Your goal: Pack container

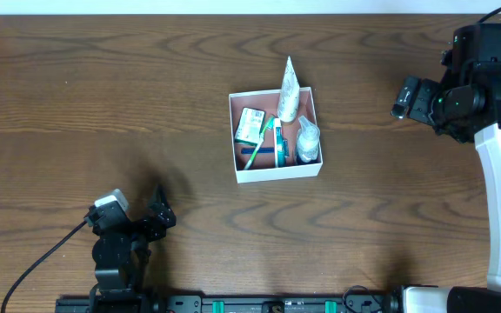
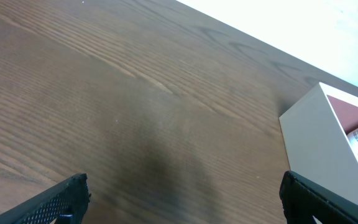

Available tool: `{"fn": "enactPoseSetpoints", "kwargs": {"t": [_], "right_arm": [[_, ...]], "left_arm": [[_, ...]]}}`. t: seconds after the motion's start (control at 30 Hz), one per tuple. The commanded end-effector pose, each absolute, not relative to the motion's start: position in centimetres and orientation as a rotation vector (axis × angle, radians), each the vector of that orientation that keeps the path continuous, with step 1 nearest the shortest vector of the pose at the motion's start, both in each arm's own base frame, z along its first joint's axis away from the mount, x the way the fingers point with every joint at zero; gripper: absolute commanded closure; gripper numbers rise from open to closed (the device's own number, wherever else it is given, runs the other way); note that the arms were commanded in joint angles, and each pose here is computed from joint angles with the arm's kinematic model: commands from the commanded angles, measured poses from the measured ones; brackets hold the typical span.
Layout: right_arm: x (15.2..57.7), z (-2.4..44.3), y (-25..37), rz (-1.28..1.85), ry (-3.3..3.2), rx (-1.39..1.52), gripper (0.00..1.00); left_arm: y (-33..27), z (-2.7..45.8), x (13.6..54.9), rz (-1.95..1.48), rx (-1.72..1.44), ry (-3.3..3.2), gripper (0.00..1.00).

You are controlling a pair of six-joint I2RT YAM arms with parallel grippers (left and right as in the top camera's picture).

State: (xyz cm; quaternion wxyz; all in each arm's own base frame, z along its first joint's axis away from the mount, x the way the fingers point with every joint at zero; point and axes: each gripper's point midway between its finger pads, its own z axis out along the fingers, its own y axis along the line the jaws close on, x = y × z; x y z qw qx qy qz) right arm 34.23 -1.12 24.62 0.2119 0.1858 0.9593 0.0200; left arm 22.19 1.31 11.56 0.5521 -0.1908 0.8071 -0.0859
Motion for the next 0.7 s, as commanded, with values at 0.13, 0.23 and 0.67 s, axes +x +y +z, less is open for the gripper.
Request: {"fn": "enactPoseSetpoints", "kwargs": {"t": [0.13,0.23,0.67], "right_arm": [[34.1,24.7,-1.3,0.052,2.669,0.516,0.01],[32.9,24.2,-1.2,0.037,2.723,0.498,0.01],[32.5,23.8,2.1,0.103,2.361,0.022,0.01]], "left_arm": [[1.3,10.7,22.2,-0.210,-0.463,1.919,0.02],[1.3,10.7,22.2,-0.210,-0.463,1.919,0.02],[1.3,10.7,22.2,-0.210,-0.463,1.919,0.02]]}}
